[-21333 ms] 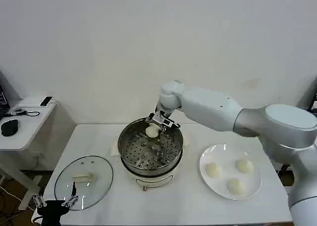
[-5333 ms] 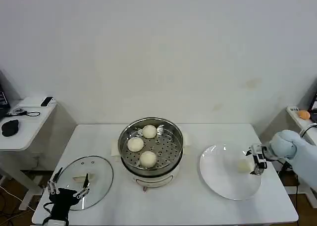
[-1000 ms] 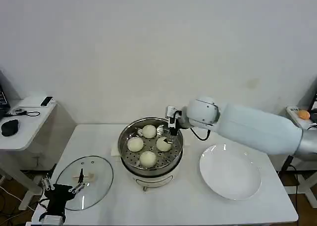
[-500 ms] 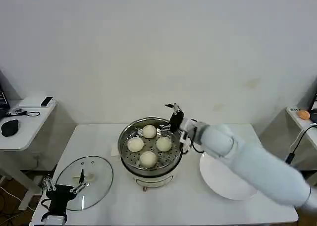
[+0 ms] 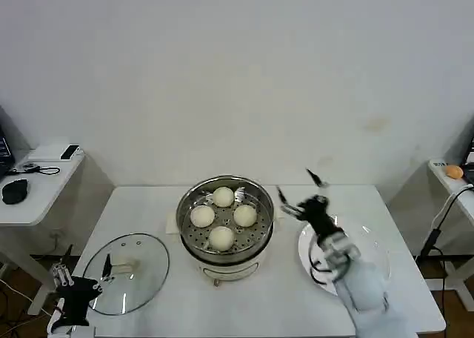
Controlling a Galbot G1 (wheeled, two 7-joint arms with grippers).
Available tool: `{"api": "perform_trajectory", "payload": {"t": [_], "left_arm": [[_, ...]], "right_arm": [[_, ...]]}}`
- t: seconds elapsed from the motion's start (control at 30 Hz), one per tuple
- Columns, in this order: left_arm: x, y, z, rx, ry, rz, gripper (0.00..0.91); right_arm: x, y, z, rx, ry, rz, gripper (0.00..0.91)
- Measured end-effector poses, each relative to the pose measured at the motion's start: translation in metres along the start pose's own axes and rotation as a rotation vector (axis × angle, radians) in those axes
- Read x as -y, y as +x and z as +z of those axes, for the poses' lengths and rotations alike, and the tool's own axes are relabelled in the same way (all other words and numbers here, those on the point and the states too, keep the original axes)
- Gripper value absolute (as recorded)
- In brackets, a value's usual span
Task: Take steamed baozi put them in steamer then cover it.
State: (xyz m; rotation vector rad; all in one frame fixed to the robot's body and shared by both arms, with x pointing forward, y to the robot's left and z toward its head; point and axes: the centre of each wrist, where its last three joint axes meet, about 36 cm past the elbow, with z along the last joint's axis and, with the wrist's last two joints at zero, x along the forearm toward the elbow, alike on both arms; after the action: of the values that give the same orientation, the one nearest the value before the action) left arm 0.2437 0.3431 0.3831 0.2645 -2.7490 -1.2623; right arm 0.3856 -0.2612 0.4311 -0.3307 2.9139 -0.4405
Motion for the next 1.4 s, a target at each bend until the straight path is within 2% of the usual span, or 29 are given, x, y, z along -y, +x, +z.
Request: {"api": "perform_trajectory", "payload": {"t": [0.3, 0.53, 0.87, 1.4], "left_arm": [[0.000, 0.008, 0.042, 0.063, -0.363, 0.028, 0.907], [0.011, 0.006, 0.057, 0.095, -0.534, 0.090, 0.907], [0.030, -0.009, 0.066, 0.126, -0.652, 0.167, 0.907], [0.047, -0.037, 0.081, 0.130, -0.731, 0.229, 0.907]], "right_arm": [[0.029, 0.085, 0.019, -0.128, -0.015, 0.203, 0.907], [0.050, 0.125, 0.023, -0.191, 0.001, 0.303, 0.907], [0.054, 0.154, 0.024, -0.232, 0.001, 0.359, 0.907], [0.053, 0.177, 0.024, -0.268, 0.000, 0.397, 0.907]]}}
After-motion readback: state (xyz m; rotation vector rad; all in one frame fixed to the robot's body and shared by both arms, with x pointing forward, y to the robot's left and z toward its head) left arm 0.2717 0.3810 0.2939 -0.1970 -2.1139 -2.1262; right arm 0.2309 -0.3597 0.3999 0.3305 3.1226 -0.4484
